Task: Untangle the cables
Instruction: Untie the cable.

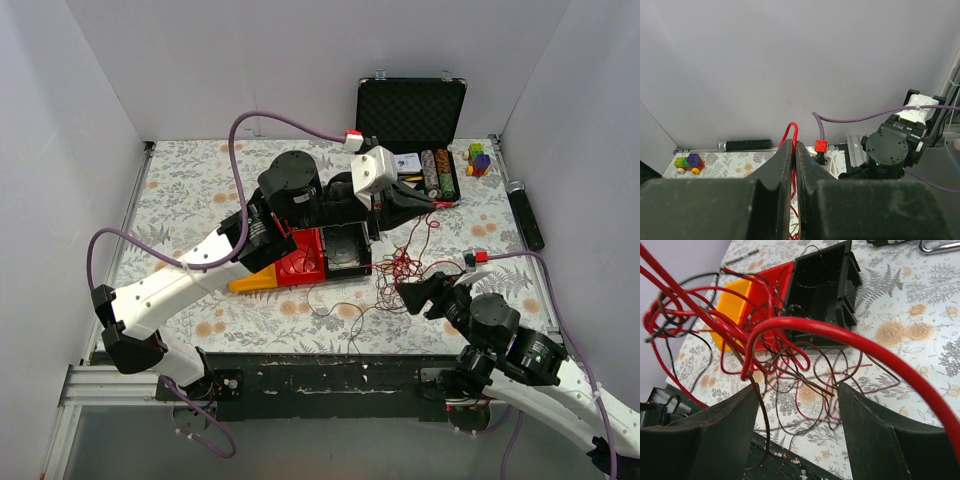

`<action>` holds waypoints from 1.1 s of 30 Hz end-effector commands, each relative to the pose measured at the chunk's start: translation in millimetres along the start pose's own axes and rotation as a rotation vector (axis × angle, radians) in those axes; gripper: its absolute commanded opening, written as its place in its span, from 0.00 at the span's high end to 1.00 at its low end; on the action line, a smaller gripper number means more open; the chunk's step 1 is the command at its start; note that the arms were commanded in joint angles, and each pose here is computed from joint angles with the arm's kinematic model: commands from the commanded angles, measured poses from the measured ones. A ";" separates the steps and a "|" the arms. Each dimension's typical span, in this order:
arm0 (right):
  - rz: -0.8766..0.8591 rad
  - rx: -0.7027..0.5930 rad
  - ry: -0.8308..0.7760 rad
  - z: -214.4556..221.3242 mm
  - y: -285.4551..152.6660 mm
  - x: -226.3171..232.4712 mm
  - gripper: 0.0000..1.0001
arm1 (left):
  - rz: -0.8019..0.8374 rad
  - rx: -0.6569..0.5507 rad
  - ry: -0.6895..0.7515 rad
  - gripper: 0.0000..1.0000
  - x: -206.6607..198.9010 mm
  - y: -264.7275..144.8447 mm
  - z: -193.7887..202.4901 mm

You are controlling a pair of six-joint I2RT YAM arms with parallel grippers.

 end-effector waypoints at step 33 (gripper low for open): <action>-0.473 0.042 -0.059 -47.1 -64.3 73.3 0.14 | -0.293 0.195 0.367 1.00 17.2 -77.2 42.2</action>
Point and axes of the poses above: each gripper's point midway between its finger pads, its own y axis out along the fingers, its own x axis along the line the jaws close on, z = x × y, the point moved 6 cm from there along -y, back along the fingers, and after that the axes turned 8 degrees about y, right-handed, at the moved point
